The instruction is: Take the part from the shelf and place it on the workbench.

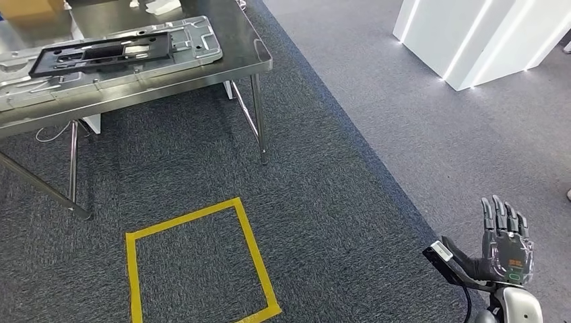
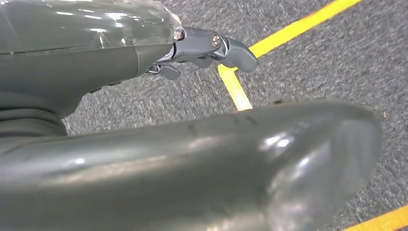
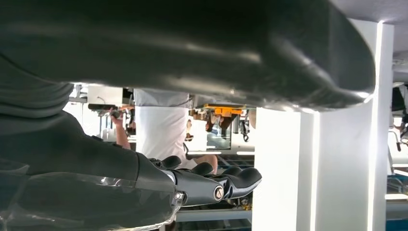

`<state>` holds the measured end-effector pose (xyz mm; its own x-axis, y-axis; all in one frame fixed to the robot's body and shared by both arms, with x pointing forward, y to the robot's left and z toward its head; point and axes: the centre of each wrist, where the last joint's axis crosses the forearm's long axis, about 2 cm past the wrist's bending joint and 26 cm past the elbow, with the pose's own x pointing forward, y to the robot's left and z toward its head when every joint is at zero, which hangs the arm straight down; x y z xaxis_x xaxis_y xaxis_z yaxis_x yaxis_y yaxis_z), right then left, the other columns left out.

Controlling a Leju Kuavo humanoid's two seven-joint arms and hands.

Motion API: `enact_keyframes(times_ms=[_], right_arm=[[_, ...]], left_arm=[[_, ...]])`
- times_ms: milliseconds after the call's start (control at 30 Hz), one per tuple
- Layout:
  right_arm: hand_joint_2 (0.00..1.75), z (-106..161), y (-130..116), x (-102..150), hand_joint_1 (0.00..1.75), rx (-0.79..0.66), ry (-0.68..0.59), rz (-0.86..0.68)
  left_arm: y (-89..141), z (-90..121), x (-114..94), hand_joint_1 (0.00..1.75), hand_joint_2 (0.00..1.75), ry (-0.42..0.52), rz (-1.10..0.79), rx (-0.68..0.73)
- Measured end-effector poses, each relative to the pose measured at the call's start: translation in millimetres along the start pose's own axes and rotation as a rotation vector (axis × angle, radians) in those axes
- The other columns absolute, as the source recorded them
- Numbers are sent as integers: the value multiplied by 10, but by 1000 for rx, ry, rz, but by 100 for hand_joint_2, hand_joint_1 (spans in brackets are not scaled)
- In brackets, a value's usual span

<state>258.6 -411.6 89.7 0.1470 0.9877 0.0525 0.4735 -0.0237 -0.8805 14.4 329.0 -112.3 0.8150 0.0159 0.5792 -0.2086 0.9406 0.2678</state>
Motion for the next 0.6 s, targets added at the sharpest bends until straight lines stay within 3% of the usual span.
enact_keyframes(times_ms=[367, 600], right_arm=[[0, -55, 19, 80, 0, 4, -17, 7], [0, -88, 37, 109, 0, 7, -24, 0]], left_arm=[[-53, -4, 27, 0, 0, 72, 0, -13], [-85, 0, 35, 0, 0, 66, 0, -15]])
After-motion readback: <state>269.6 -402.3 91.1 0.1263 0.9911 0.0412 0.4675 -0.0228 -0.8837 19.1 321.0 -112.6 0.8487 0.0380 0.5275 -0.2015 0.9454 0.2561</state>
